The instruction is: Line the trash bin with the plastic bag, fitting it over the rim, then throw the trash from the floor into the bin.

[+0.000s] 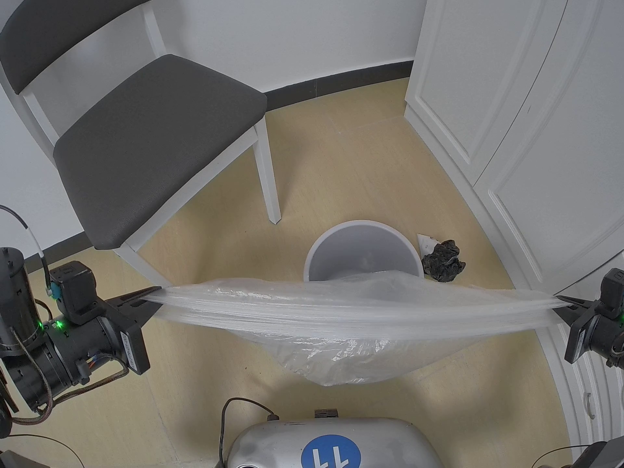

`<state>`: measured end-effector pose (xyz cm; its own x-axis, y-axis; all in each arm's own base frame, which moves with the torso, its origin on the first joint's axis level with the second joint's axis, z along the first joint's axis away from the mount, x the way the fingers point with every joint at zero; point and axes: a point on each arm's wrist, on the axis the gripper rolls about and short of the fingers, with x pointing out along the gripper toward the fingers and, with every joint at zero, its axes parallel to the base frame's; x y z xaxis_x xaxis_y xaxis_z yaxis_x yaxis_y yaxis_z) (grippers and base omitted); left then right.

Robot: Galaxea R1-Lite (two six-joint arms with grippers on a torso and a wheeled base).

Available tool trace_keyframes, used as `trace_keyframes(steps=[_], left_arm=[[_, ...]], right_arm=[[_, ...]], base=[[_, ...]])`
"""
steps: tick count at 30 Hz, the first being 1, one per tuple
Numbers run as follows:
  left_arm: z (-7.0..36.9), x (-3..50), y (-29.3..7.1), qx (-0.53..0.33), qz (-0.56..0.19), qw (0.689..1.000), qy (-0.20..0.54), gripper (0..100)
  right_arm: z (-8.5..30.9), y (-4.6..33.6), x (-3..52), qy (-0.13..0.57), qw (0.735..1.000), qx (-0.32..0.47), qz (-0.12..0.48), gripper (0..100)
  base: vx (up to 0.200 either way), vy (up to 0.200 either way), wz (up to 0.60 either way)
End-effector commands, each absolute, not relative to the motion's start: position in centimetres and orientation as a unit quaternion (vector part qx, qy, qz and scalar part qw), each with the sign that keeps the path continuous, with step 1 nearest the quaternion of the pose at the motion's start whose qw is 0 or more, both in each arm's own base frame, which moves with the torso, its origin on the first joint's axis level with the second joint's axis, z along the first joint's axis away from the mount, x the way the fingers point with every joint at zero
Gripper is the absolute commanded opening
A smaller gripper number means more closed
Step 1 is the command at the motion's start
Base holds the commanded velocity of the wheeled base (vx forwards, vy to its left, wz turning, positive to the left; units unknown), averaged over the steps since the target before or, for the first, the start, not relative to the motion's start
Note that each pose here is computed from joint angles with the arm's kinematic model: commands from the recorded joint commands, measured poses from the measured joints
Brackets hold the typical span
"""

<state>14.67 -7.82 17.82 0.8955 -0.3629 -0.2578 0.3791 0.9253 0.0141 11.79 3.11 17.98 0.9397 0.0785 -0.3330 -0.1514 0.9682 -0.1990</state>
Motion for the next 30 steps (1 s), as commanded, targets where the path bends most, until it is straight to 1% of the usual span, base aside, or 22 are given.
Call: trace_keyframes(steps=[1, 2, 6, 14, 21, 23, 24, 30], left_arm=[[17.6, 14.7, -8.0, 0.032, -0.202, 0.97, 0.132, 0], [17.6, 14.7, -8.1, 0.033, -0.205, 0.969, 0.132, 0], [17.5, 14.4, -8.7, 0.035, -0.223, 0.965, 0.133, 0], [16.7, 14.3, -10.0, 0.04, -0.252, 0.956, 0.147, 0], [15.7, 15.2, -11.9, 0.011, -0.276, 0.952, 0.132, 0], [15.7, 15.3, -12.0, 0.01, -0.276, 0.952, 0.131, 0], [15.0, 15.6, -12.7, 0.01, -0.284, 0.95, 0.129, 0], [14.1, 16.2, -14.3, 0.002, -0.303, 0.947, 0.107, 0]], right_arm=[[17.9, 3.3, 11.7, 0.162, 0.978, -0.112, 0.072, 0], [17.9, 3.3, 11.7, 0.162, 0.978, -0.112, 0.072, 0], [17.3, 4.1, 11.3, 0.166, 0.973, -0.12, 0.108, 0], [17.0, 4.3, 11.3, 0.173, 0.97, -0.123, 0.115, 0], [17.0, 4.5, 11.4, 0.174, 0.968, -0.116, 0.14, 0], [17.0, 4.5, 11.4, 0.174, 0.968, -0.116, 0.141, 0], [16.9, 4.6, 11.6, 0.177, 0.966, -0.114, 0.148, 0], [16.9, 5.2, 12.1, 0.161, 0.968, -0.103, 0.16, 0]], base=[[0.0, 0.0, 0.0], [0.0, 0.0, 0.0], [0.0, 0.0, 0.0], [0.0, 0.0, 0.0], [0.0, 0.0, 0.0], [0.0, 0.0, 0.0], [0.0, 0.0, 0.0], [0.0, 0.0, 0.0]])
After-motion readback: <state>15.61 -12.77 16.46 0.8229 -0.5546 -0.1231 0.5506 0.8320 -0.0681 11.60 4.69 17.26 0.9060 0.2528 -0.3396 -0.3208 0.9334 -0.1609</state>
